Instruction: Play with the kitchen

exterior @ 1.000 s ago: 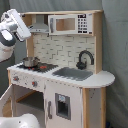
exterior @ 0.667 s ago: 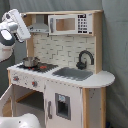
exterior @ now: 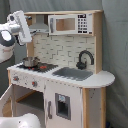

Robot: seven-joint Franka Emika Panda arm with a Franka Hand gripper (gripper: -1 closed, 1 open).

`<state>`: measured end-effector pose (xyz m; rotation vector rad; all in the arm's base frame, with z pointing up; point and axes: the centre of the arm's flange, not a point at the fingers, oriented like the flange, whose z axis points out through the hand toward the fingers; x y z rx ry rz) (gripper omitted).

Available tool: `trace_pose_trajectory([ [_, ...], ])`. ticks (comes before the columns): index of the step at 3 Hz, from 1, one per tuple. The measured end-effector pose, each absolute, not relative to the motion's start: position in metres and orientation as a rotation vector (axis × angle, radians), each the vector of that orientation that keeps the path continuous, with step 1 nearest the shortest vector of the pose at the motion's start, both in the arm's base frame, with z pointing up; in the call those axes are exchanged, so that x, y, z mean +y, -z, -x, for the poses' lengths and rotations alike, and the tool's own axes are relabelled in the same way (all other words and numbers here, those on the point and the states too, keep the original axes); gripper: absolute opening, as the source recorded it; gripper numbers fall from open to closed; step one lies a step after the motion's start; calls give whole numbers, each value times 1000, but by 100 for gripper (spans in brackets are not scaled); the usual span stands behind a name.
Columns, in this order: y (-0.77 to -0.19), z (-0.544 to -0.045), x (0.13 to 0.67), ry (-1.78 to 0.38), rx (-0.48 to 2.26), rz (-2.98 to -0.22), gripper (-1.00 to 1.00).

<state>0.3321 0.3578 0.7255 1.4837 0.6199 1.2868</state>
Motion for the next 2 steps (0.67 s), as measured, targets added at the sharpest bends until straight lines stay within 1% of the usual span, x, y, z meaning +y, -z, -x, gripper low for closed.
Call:
trace_pose_trajectory([
  [2,-722,-330,370,-1287,443,-1578,100],
])
